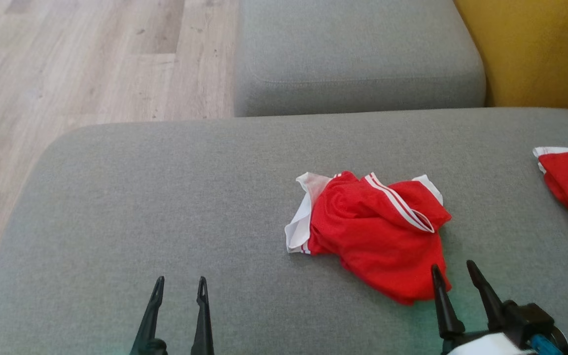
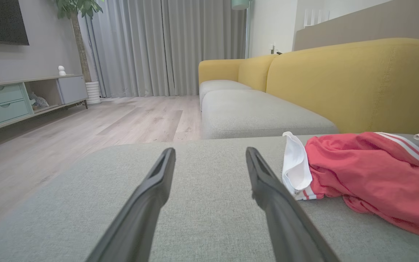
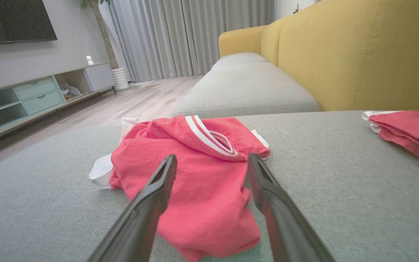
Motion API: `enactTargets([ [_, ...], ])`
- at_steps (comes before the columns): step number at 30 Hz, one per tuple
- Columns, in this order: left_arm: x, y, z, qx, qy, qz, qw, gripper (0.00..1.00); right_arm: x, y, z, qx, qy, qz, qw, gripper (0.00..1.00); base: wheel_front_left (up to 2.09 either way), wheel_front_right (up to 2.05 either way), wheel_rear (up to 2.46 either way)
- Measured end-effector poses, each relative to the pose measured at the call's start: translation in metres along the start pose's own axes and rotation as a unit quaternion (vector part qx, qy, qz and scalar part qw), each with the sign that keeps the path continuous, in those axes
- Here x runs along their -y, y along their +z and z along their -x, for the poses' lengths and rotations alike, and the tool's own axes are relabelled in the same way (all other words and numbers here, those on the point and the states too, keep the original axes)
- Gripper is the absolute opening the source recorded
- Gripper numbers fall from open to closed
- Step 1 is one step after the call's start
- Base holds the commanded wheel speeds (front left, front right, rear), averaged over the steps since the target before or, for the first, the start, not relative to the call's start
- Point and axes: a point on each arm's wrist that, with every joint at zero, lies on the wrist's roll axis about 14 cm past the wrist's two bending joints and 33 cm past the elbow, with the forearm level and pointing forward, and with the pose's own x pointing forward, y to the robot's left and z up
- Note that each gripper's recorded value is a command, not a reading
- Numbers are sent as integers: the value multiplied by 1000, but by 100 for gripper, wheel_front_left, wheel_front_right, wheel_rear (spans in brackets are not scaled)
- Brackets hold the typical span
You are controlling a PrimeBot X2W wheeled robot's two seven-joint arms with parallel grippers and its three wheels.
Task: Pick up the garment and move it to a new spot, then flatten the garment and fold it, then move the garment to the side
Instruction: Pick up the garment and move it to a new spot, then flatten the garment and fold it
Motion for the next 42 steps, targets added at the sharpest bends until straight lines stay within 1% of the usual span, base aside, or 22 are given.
enactTargets([
  [8, -1, 7, 2, 12, 3, 1, 1000, 100, 5, 7, 2, 12, -9, 2, 1000, 100, 0, 0, 0],
  [18, -1, 7, 1, 12, 4, -3, 1000, 100, 6, 6, 2, 11, -11, 0, 1000, 100, 0, 0, 0],
  [32, 9, 7, -1, 13, -14, -7, 1000, 100, 11, 7, 6, 13, -20, -2, 1000, 100, 0, 0, 0],
  [35, 17, 6, -3, 10, -28, -5, 1000, 100, 13, 7, 9, 15, -25, -4, 1000, 100, 0, 0, 0],
  [38, 32, 5, -7, 7, -55, -4, 998, 100, 16, 9, 13, 18, -33, -5, 999, 100, 0, 0, 0],
  [42, 69, 5, -19, 9, -123, -12, 992, 100, 26, 12, 21, 25, -56, -7, 998, 100, 0, 0, 0],
])
